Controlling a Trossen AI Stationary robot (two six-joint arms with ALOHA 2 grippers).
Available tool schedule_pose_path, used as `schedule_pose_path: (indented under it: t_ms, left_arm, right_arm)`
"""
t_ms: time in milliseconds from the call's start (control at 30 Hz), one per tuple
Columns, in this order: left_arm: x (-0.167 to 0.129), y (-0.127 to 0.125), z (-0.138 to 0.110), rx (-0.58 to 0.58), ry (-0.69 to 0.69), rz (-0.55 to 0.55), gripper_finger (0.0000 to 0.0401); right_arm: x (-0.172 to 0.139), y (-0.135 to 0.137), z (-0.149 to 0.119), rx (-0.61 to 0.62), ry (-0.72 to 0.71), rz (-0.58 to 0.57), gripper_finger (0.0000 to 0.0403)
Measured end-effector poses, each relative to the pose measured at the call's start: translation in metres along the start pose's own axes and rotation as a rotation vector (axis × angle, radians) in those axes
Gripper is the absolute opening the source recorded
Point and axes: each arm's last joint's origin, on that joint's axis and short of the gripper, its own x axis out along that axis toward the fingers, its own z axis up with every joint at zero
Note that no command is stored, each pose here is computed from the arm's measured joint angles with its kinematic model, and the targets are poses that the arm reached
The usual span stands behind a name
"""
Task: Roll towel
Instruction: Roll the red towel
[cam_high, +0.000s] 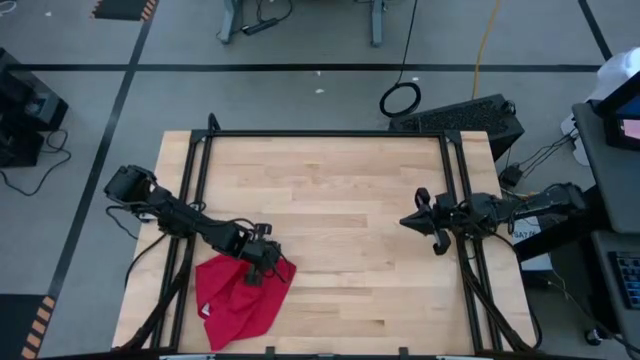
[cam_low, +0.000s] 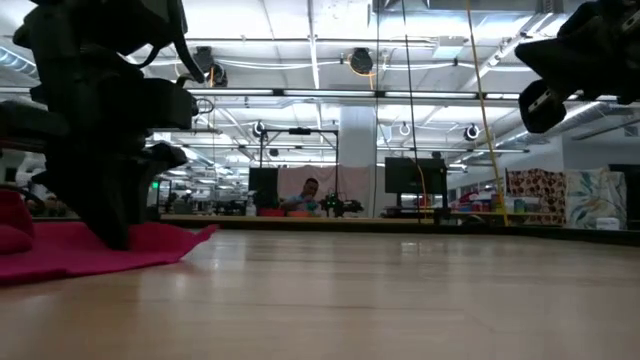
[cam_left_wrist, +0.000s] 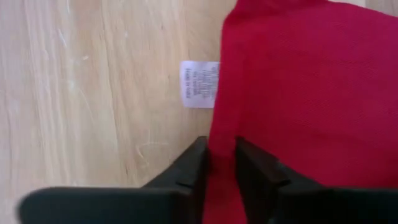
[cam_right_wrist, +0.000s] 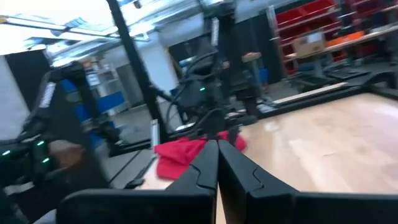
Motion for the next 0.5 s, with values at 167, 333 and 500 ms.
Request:
schedule_pose_path:
  t_ms: [167, 333, 500]
  left_arm:
    - [-0.005, 0.001, 0.012, 0.007, -0.028, -0.002, 0.0008]
    - [-0.022, 0.005, 0.042, 0.018, -0.132, 0.044, 0.0018]
    - [-0.044, 0.012, 0.073, 0.079, -0.241, 0.108, 0.0011]
  right_arm:
    - [0.008, 0.005, -0.005, -0.014, -0.002, -0.054, 0.0000]
    - [0.019, 0.009, -0.005, -0.033, 0.032, -0.086, 0.0000]
    - [0.042, 0.018, 0.006, -0.070, 0.091, -0.101, 0.0000]
